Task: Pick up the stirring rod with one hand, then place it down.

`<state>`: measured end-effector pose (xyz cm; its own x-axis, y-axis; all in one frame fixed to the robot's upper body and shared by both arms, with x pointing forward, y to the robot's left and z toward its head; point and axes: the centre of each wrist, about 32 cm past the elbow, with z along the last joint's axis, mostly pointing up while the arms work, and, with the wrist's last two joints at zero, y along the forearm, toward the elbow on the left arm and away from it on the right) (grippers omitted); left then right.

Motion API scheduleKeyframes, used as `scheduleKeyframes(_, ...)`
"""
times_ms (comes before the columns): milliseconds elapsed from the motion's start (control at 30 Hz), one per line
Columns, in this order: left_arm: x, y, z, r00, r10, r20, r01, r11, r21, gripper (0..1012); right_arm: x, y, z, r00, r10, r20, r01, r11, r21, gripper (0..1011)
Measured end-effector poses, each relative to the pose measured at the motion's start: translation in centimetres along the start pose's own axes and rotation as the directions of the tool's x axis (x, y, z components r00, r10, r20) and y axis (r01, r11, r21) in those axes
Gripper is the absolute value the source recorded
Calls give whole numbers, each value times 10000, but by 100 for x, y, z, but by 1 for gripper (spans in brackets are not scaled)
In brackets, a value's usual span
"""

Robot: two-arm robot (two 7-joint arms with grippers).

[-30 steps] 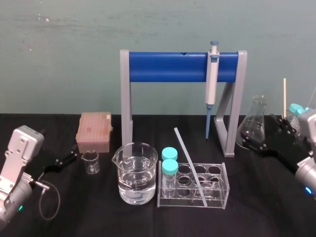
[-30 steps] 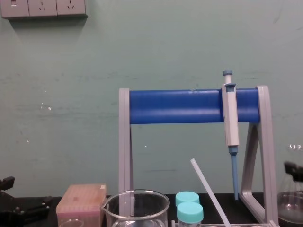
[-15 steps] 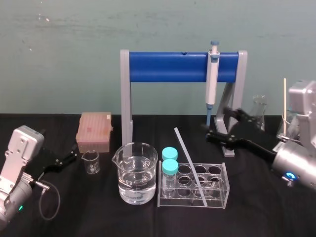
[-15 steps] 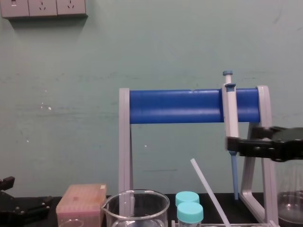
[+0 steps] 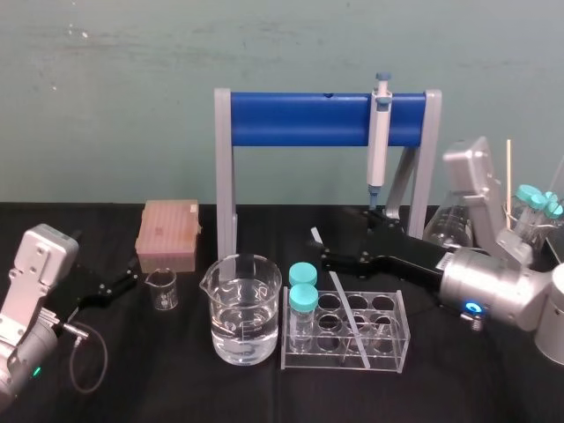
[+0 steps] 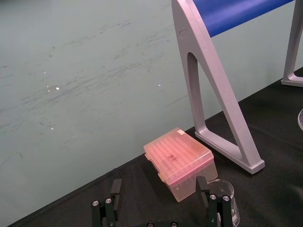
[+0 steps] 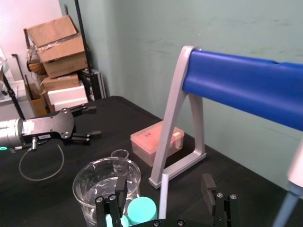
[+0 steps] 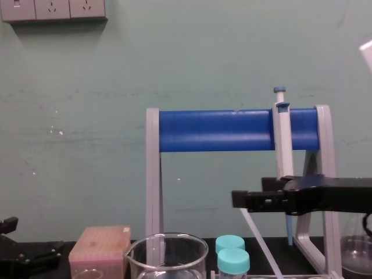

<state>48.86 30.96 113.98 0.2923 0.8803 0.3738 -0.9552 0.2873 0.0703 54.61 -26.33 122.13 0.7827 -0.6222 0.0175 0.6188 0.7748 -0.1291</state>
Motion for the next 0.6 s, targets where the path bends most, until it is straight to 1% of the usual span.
scheduleKeyframes(33, 0, 0, 0, 10000, 0, 0, 0, 10000, -1, 1000, -6, 40, 8, 10000, 51, -52, -51, 9999, -94, 1003)
scheduleKeyframes(267, 0, 0, 0, 10000, 0, 0, 0, 10000, -1, 1000, -14, 173, 7, 9995, 160, -279, -173, 9988, -465, 1003)
scheduleKeyframes(533, 0, 0, 0, 10000, 0, 0, 0, 10000, -1, 1000, -14, 253, -28, 9988, -16, -485, -31, 9952, -977, 1003)
scheduleKeyframes(600, 0, 0, 0, 10000, 0, 0, 0, 10000, 0, 1000, -14, 263, -35, 9986, -33, -522, -22, 9946, -1040, 1003)
